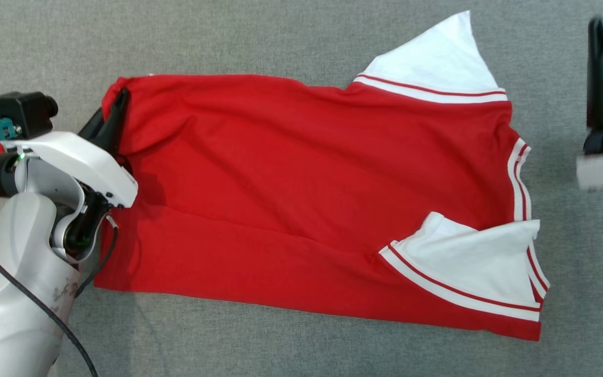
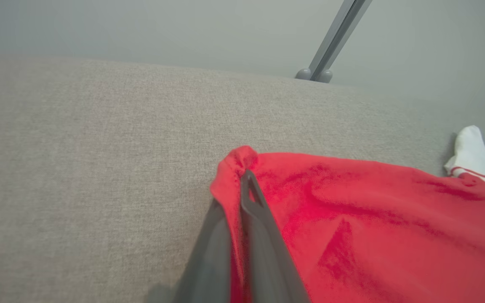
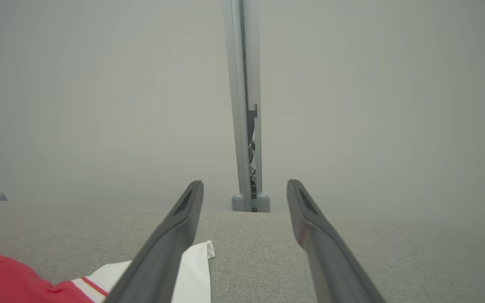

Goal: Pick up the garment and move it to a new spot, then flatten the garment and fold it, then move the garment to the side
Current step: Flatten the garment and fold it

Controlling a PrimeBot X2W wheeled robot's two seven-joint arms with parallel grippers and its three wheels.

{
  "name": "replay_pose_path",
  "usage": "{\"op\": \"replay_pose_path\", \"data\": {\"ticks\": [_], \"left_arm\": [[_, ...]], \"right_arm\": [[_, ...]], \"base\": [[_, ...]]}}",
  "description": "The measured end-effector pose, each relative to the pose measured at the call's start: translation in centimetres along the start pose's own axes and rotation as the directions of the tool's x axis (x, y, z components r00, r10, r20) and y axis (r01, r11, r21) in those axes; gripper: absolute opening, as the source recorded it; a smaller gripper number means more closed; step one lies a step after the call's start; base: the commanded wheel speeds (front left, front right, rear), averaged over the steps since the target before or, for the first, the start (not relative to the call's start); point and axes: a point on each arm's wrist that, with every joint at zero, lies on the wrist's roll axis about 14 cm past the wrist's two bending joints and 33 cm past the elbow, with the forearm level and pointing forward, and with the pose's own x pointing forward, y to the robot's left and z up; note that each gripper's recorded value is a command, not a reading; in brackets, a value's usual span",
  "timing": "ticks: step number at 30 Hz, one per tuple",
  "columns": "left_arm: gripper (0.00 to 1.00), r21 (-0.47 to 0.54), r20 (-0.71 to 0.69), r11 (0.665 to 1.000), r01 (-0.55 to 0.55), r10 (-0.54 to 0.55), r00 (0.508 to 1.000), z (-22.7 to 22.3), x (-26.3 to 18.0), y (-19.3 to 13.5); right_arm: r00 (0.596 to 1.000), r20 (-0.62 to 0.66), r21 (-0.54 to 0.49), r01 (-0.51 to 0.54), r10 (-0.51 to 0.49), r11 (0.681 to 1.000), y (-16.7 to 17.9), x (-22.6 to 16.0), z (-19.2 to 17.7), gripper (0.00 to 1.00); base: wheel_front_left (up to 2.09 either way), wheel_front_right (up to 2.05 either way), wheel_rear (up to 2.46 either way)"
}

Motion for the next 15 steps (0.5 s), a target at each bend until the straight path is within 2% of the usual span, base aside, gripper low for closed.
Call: {"op": "replay_pose_path", "data": {"ticks": [7,15], "left_arm": [[0.00,-0.016,-0.011,1.000,-0.003,0.003,1.000,-0.5,-1.2,-0.3],[0.00,-0.022,-0.014,1.000,-0.002,0.002,1.000,-0.5,-1.5,-0.5]], "right_arm": [[0.996,-0.007,0.036,0.089,-0.089,0.995,0.2,-5.0,0.6,1.00],[0.994,-0.020,0.047,0.108,-0.107,0.993,0.7,-6.2,1.3,1.00]], "base": [[0.00,0.00,0.00],[0.00,0.00,0.00]]}}
